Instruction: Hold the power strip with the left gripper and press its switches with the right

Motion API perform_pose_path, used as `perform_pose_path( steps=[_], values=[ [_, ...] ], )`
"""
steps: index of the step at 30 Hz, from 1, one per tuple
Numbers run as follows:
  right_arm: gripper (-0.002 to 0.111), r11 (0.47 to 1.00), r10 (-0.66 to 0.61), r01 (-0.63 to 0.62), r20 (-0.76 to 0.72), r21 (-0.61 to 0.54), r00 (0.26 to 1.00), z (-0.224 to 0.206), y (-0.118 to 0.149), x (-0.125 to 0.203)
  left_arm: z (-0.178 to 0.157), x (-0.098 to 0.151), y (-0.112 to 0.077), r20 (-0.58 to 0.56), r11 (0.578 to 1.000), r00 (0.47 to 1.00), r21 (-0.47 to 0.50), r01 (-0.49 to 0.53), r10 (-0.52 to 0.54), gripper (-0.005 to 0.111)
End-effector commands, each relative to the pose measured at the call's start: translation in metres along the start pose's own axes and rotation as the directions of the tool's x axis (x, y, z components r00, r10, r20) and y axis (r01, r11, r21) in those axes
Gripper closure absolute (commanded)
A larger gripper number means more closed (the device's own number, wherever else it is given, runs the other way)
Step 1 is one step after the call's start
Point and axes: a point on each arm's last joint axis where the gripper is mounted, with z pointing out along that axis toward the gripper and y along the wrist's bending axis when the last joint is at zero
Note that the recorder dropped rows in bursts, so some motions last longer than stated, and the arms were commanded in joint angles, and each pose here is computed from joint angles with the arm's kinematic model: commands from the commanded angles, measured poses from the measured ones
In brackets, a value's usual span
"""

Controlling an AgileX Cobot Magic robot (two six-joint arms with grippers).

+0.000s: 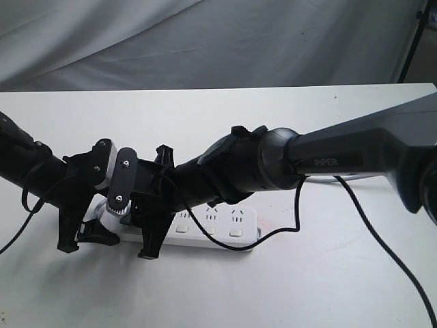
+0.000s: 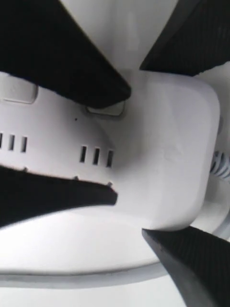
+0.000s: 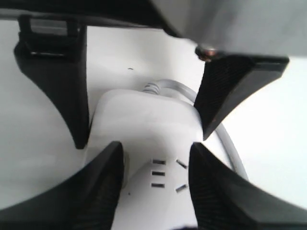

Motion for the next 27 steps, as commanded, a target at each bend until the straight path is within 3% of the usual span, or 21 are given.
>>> perform_pose_path(
  steps=[1,11,27],
  values=[
    [0.067,1.0,-0.018,0.018,0.009,0.023,1.0,-0.012,-0.004,-0.008,-0.002,-0.005,0.002,0.018,1.0,1.0,-0.012,0.013,-0.013,0.045],
    [0.067,0.999,0.021,-0.02,-0.002,0.044,1.0,-0.044,-0.003,-0.003,-0.002,-0.005,0.002,0.018,1.0,1.0,-0.012,0.013,-0.013,0.045],
    [0.067,0.999,0.025,-0.024,-0.027,0.031,0.999,-0.04,-0.003,0.008,-0.002,-0.005,0.002,0.018,1.0,1.0,-0.012,0.014,-0.013,0.045]
  ],
)
